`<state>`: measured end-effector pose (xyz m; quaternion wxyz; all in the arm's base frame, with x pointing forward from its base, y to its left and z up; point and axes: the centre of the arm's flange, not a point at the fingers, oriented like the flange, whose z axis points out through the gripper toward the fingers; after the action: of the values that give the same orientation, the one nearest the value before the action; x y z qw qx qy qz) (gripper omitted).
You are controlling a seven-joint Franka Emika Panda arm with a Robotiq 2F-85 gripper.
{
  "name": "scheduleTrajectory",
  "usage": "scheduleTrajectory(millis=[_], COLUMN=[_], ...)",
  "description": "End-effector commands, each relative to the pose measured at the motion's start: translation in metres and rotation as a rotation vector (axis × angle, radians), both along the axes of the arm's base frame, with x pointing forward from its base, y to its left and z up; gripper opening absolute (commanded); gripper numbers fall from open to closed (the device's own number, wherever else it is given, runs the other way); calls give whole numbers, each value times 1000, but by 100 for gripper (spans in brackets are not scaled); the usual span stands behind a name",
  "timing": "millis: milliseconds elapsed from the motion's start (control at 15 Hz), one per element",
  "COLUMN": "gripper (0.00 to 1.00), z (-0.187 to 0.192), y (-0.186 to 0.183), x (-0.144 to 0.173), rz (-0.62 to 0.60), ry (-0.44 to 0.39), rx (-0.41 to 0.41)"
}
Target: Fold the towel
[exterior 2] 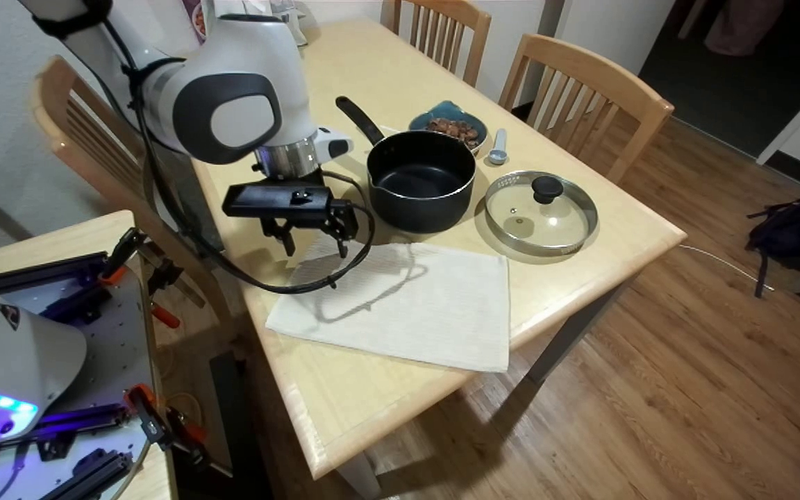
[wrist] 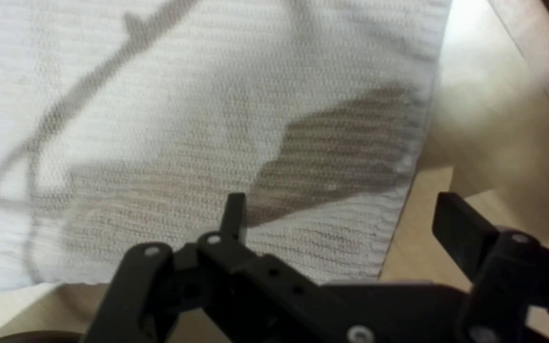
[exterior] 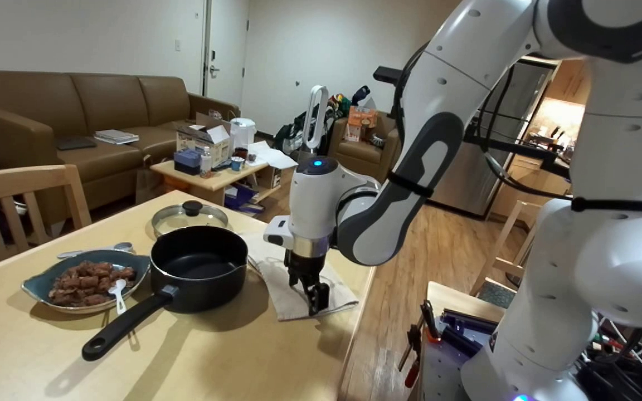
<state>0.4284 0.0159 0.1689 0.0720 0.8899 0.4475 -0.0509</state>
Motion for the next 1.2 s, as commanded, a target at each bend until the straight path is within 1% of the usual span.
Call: scheduleTrajectory(millis=[0, 133, 200, 333, 400, 533, 600, 667, 733, 800, 867, 1000, 1067, 1133], gripper=[100, 100, 100, 100, 100, 100, 100, 100, 100, 100, 100, 100, 100, 100], z=[0, 0, 2, -7, -13, -19, -24, -28, -33, -13, -18, -18, -14, -14], y=[3, 5, 4, 9, 13, 24, 32, 42, 51, 38, 45, 45, 40, 40], x=[0, 0, -3, -12, -17, -23, -27, -34, -41, -23, -28, -26, -26, -27], rz=[5, 8, 3, 27, 42, 89, 123, 163, 205, 163, 174, 173, 134, 120], ry=[1, 2, -44, -89, -116, -136, -134, -137, -113, -130, -121, -124, -169, -190], rx=[1, 1, -59, -150, -210, -290, -313, -333, -323, -295, -296, -297, -335, -364])
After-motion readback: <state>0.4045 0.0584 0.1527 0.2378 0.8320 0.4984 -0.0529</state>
